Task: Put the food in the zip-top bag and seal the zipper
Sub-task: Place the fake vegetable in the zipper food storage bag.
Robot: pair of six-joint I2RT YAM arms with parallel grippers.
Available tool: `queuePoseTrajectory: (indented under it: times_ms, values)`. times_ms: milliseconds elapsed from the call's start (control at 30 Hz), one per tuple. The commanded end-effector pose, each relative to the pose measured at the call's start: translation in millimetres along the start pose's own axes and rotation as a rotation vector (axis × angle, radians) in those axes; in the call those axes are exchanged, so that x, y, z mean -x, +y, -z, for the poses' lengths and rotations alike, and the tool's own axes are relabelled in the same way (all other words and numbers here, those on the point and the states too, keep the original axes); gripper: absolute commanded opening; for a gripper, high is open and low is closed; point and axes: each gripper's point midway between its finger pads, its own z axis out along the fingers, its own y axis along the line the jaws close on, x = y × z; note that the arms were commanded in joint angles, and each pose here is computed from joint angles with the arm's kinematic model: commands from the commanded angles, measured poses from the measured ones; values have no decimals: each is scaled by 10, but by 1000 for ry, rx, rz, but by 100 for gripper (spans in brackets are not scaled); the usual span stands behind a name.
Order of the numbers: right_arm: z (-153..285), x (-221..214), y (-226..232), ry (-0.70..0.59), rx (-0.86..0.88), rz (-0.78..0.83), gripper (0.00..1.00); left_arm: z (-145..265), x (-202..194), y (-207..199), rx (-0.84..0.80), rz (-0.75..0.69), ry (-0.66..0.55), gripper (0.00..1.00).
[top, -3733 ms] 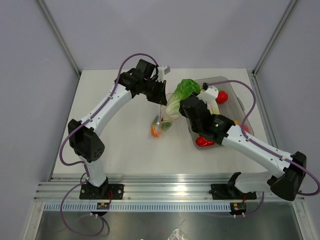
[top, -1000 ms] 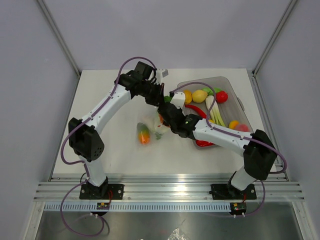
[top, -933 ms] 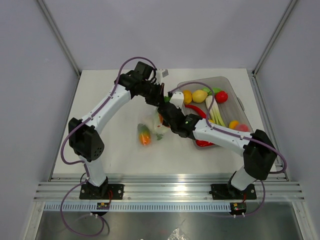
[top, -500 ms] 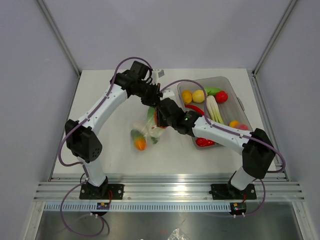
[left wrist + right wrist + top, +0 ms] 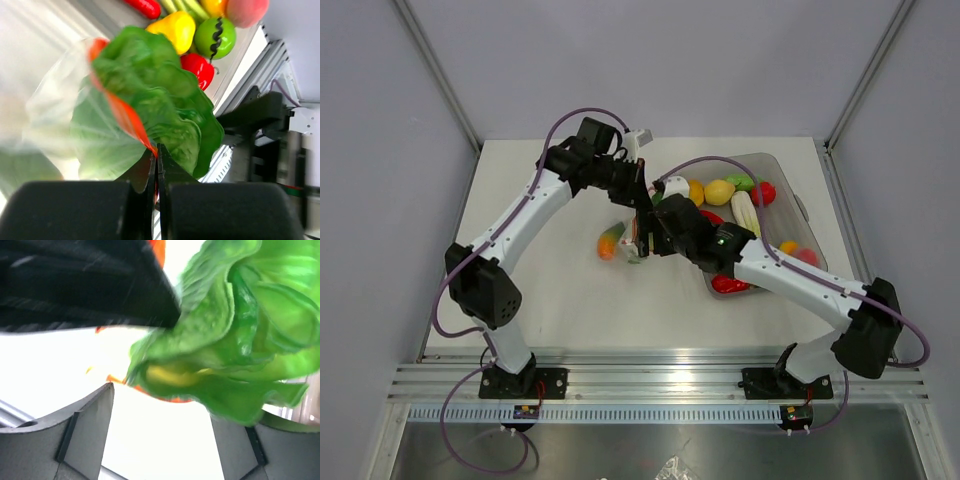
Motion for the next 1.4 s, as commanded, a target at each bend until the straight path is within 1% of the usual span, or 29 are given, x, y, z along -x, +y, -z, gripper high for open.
queuePoseTrajectory:
  times_ms: [0,67,333,433,467,533,600,633,667,700,733,800,833,900,933,967,1033,1100,1133,1267,1367]
  values:
    - [425,383,67,-128,52,-58,80,38,347,-316,-124,-78,-98,0]
    - [583,516,48,-170,54,-75,79,0,368,-345,-150,-70,-96,0]
    - [1007,661,-74,-241,62,-126,77,-105,511,-462,-250,-29,-117,0]
    - [1100,644,-278,-275,-10,-181,76,-146,548,-478,-273,-14,-116,0]
    - [1184,674,-354,-296,-19,-226,75,-147,556,-475,-271,-15,-119,0]
    - [1186,564,-562,-292,-81,-271,73,-149,571,-485,-276,-10,-123,0]
    - [1274,580,-803,-340,-101,-367,72,-138,578,-498,-281,-15,-128,0]
    - [1171,382,-884,-296,-86,-389,72,-133,587,-500,-284,-15,-130,0]
    - [1260,432,-924,-336,-43,-468,71,-122,591,-508,-283,-15,-133,0]
    - [1236,408,-1109,-347,-68,-529,71,-119,598,-511,-284,-17,-135,0]
    - [1146,222,-1180,-306,-74,-562,71,-115,611,-517,-285,-19,-138,0]
    - [1113,151,-1252,-305,-71,-644,71,-110,618,-521,-284,-17,-139,0]
    - [1015,41,-1288,-267,-64,-671,70,-98,631,-533,-285,-20,-142,0]
    - [828,27,-1267,-230,-32,-731,70,-83,650,-536,-284,-24,-149,0]
    - [744,-18,-1238,-191,-4,-764,69,-76,667,-546,-286,-25,-153,0]
    - [609,-22,-1218,-171,4,-778,68,-76,671,-547,-286,-25,-153,0]
    - [490,-86,-1187,-146,22,-815,67,-62,683,-560,-286,-28,-154,0]
    - [415,33,-1153,-199,71,-836,67,-64,675,-561,-288,-25,-150,0]
    - [364,-21,-1164,-199,75,-868,66,-54,676,-570,-290,-25,-150,0]
    - [198,36,-1187,-216,74,-893,65,-39,668,-581,-291,-28,-147,0]
    - [181,142,-1148,-249,112,-913,64,-20,667,-586,-286,-33,-147,0]
